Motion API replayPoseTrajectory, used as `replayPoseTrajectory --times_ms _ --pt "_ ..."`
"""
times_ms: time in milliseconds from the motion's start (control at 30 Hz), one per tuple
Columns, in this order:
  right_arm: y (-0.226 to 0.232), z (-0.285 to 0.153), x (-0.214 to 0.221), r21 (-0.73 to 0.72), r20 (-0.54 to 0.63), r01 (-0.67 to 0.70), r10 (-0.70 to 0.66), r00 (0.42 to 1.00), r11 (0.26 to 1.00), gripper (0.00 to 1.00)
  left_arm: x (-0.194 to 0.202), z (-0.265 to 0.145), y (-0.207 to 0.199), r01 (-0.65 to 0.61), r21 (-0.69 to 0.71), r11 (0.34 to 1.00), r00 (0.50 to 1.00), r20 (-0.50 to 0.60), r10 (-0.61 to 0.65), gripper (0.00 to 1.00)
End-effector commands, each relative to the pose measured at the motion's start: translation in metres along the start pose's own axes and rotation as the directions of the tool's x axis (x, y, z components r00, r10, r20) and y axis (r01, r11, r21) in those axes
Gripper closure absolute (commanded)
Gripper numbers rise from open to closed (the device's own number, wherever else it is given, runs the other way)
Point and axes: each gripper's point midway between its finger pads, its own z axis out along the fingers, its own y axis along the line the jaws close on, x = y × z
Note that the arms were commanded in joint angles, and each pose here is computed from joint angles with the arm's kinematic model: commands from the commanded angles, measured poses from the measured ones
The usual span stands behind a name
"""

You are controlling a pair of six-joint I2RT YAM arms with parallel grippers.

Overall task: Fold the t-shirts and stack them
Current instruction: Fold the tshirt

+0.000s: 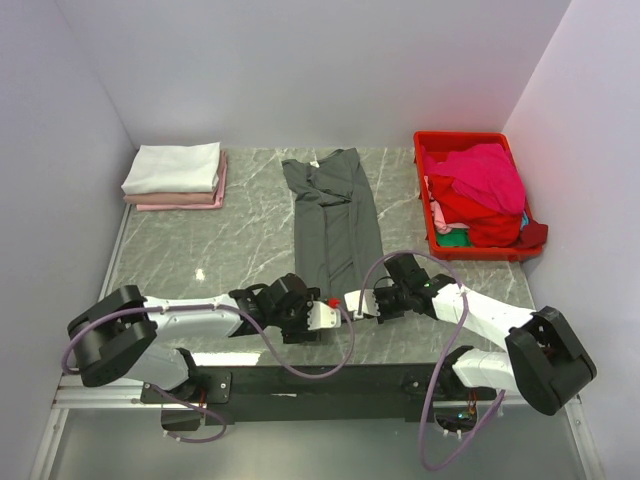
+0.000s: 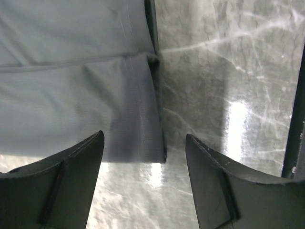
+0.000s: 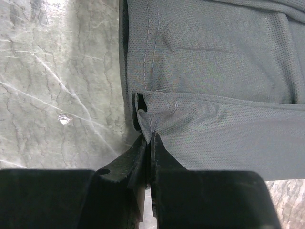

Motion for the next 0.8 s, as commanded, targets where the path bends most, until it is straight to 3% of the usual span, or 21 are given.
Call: replayPoseTrajectory --times_ms 0,133,233,333,367,467,767 --pt "-0.003 0.001 -0.007 0.001 0.029 -0.011 0.011 1.000 1.000 0.92 -0.021 0.004 0.002 -0.035 0.029 0.999 0.998 0.055 0.033 0.26" --pt "-0.003 0.000 -0.009 0.000 0.045 -0.014 0.014 0.999 1.000 0.93 -0.013 0.010 0.001 -0.039 0.040 0.998 0.999 0.011 0.039 0.28" --pt "-0.001 -0.001 -0.010 0.002 0.059 -0.014 0.014 0.998 1.000 0.94 -0.008 0.014 0.002 -0.034 0.042 0.999 0.999 -0.020 0.035 0.37" --pt "0.001 -0.001 -0.009 0.000 0.063 -0.015 0.015 0.998 1.000 0.95 -0.004 0.017 0.002 -0.033 0.044 0.998 0.999 -0.041 0.035 0.64" --pt "0.000 -0.003 -0.010 0.009 0.067 -0.014 0.013 0.998 1.000 0.95 -0.003 0.017 0.004 -0.035 0.037 0.999 0.998 -0.047 0.036 0.79" --pt "0.001 -0.005 -0.009 0.011 0.072 -0.014 0.014 0.997 1.000 0.96 0.002 0.016 0.004 -0.035 0.026 0.999 0.998 -0.058 0.036 0.97" --pt "0.007 -0.027 -0.022 0.011 0.132 -0.008 0.007 0.991 1.000 1.00 -0.027 0.002 -0.003 -0.047 0.059 0.997 0.999 0.016 0.046 0.99"
